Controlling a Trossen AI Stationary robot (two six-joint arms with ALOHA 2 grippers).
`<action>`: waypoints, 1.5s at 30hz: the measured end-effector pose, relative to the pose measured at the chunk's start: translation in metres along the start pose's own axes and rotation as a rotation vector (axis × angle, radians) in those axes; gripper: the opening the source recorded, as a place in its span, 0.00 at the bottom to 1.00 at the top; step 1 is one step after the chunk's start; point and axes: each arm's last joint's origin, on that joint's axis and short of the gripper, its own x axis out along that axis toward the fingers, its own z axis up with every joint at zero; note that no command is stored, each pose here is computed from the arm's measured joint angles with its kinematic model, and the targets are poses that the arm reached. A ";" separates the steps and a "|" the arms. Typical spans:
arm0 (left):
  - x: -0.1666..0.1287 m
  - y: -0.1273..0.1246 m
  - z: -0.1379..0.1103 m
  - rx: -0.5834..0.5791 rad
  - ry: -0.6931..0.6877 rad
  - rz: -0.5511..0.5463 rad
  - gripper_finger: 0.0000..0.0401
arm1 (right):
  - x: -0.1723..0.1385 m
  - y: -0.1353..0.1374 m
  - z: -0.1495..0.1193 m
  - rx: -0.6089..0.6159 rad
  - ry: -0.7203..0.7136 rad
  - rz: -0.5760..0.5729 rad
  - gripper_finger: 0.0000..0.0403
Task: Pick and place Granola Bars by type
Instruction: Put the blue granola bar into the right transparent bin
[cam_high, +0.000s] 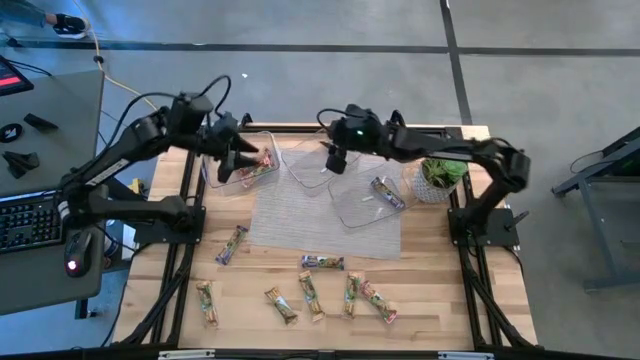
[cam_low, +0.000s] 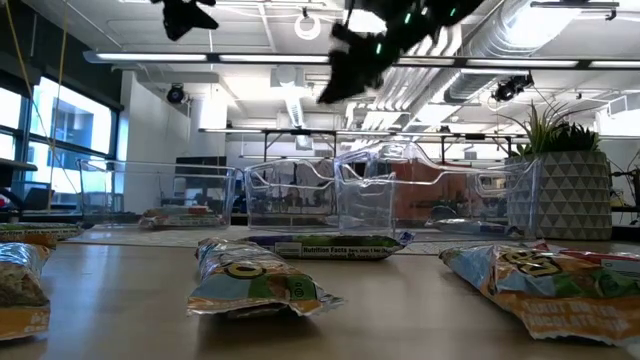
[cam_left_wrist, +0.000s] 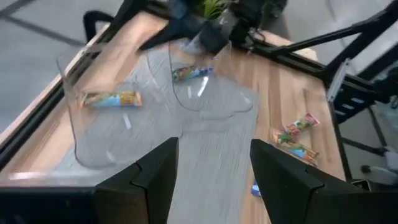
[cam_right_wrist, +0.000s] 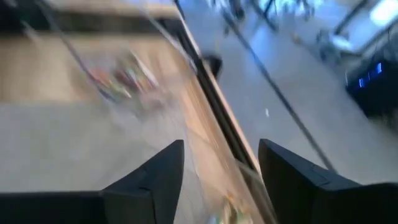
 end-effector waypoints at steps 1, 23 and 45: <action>0.000 -0.007 -0.002 -0.005 0.015 0.019 0.49 | -0.012 0.004 0.008 -0.002 -0.035 0.011 0.46; 0.057 -0.090 -0.171 -0.526 0.475 0.389 0.49 | -0.096 0.074 0.033 -0.040 -0.079 0.255 0.38; 0.080 -0.076 -0.221 -0.580 0.583 0.389 0.49 | -0.096 0.073 0.031 -0.038 -0.055 0.258 0.38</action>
